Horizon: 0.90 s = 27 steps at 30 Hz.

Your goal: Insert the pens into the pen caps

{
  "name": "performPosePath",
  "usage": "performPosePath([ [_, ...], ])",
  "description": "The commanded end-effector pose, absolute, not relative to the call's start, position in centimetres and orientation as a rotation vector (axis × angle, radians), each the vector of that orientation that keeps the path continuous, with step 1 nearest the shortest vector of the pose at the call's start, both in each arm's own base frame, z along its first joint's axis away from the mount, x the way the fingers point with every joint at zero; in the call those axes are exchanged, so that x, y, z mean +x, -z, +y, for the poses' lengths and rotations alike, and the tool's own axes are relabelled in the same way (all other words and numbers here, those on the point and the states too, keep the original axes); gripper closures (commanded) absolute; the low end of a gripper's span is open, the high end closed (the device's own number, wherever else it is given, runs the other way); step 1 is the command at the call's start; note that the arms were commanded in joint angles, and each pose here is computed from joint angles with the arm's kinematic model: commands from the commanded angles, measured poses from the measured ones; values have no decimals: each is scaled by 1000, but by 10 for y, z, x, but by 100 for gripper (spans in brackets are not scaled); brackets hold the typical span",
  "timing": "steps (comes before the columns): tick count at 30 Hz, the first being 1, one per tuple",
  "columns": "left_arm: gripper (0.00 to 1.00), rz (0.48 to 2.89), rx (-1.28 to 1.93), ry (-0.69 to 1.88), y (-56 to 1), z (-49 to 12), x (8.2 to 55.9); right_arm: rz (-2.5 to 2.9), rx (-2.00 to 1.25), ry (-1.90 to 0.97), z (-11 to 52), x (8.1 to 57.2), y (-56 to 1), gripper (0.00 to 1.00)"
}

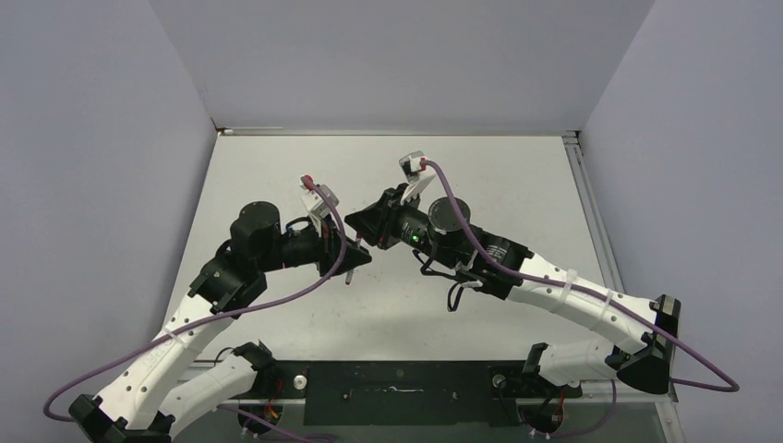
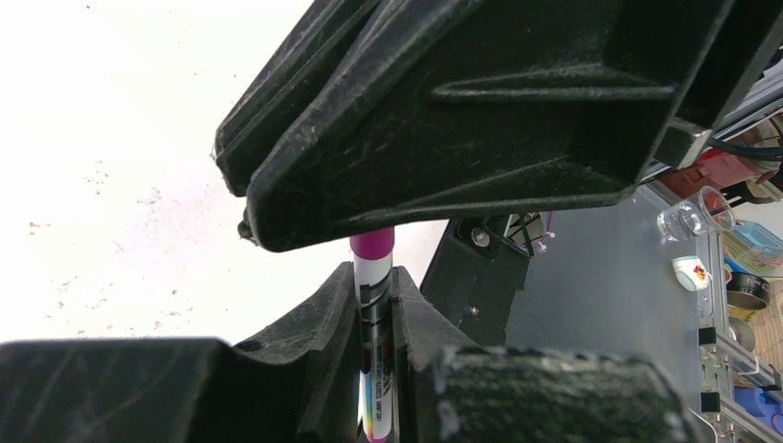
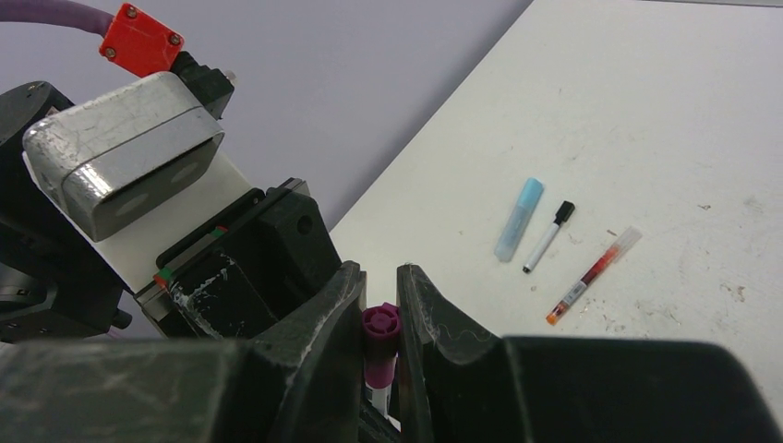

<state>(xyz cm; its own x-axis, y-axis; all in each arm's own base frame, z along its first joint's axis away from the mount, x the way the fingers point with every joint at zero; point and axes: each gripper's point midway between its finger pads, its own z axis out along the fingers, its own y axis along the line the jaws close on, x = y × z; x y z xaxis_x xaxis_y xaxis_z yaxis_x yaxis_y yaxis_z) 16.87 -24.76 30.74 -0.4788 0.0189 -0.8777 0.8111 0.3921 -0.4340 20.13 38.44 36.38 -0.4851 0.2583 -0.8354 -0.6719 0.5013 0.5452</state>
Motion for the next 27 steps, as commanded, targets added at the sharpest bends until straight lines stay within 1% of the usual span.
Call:
performPosePath([
  [1,100,1554,639,1149,-359,-249,188,1912,-530,-1148,392,159,-320,93],
  [4,100,1596,633,1163,-343,-248,184,1880,-486,-1124,388,168,-331,88],
  [8,100,1655,608,1173,-317,-246,182,1838,-383,-1056,376,185,-349,85],
  [11,100,1696,598,1189,-300,-246,180,1793,-320,-1016,366,195,-367,81],
  [12,100,1707,592,1195,-296,-247,179,1778,-297,-1005,363,199,-373,78],
  [13,100,1721,586,1199,-291,-247,179,1765,-279,-997,360,202,-378,72],
  [15,100,1747,574,1198,-281,-247,180,1734,-250,-980,353,209,-391,63],
  [17,100,1779,554,1183,-272,-246,183,1712,-225,-948,344,214,-400,58],
  [22,100,1876,495,1118,-249,-243,196,1679,-173,-823,314,227,-413,52],
  [27,100,1962,417,1021,-233,-240,218,1733,-131,-610,278,238,-392,49],
])
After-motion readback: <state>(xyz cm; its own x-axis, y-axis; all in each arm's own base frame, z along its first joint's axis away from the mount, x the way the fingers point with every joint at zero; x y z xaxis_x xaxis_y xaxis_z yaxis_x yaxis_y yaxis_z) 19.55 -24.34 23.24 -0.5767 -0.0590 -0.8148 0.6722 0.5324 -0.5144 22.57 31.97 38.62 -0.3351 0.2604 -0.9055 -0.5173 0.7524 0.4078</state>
